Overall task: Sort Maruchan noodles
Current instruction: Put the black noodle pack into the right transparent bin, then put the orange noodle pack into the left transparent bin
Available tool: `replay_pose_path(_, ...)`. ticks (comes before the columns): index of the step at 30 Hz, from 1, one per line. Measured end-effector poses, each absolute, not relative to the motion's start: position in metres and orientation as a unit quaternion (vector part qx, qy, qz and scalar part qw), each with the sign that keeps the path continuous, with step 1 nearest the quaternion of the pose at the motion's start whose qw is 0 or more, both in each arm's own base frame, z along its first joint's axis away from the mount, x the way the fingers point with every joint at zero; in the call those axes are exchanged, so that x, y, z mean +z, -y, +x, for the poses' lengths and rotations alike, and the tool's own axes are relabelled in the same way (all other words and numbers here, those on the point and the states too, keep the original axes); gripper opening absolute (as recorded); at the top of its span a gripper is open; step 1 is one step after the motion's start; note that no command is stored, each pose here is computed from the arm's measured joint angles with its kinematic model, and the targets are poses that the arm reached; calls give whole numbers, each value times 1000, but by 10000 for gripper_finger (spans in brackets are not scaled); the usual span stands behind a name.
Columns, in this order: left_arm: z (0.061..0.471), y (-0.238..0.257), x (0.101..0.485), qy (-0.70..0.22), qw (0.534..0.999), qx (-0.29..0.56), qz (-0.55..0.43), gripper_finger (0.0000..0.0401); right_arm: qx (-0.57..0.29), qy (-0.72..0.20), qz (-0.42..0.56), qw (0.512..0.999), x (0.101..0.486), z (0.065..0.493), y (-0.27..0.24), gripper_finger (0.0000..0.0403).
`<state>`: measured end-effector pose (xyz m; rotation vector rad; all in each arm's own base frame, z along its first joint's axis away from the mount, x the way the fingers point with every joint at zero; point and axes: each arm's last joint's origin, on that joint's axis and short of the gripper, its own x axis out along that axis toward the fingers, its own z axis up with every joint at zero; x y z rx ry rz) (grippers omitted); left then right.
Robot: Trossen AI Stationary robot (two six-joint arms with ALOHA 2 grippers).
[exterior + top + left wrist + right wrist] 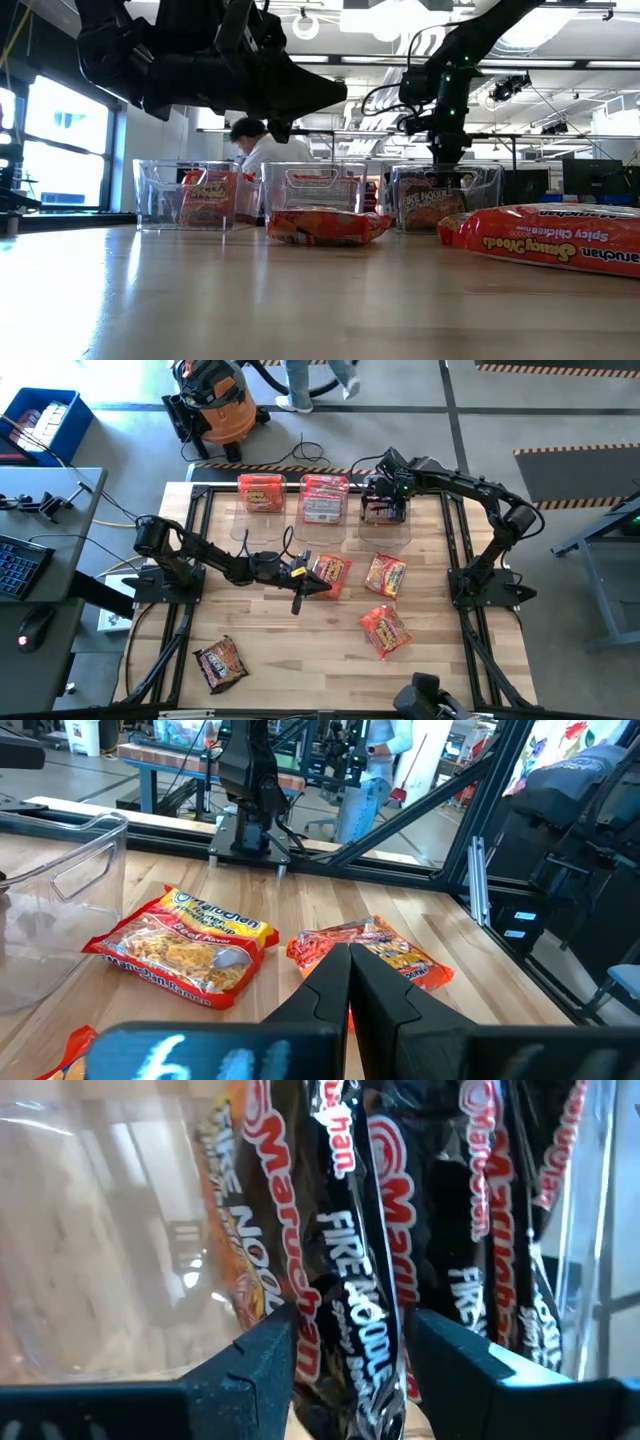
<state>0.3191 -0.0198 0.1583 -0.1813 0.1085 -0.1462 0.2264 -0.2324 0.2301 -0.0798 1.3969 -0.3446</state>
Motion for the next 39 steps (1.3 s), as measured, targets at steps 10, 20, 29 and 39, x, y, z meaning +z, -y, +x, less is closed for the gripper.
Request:
replay_pose_path(10,319,20,158,-54,992,-73,-90,0,-207,-652,-67,727,241,222,230,168)
replay_pose_path(20,319,20,158,-54,992,-73,-86,0,-267,-603,-111,744,291,204,209,165)
replay_pose_path(29,318,28,153,-79,992,-74,-62,5,-346,-516,-148,770,349,183,147,62)
replay_pose_path(39,334,71,156,-221,970,36,97,41,-276,-340,-95,894,338,159,81,6)
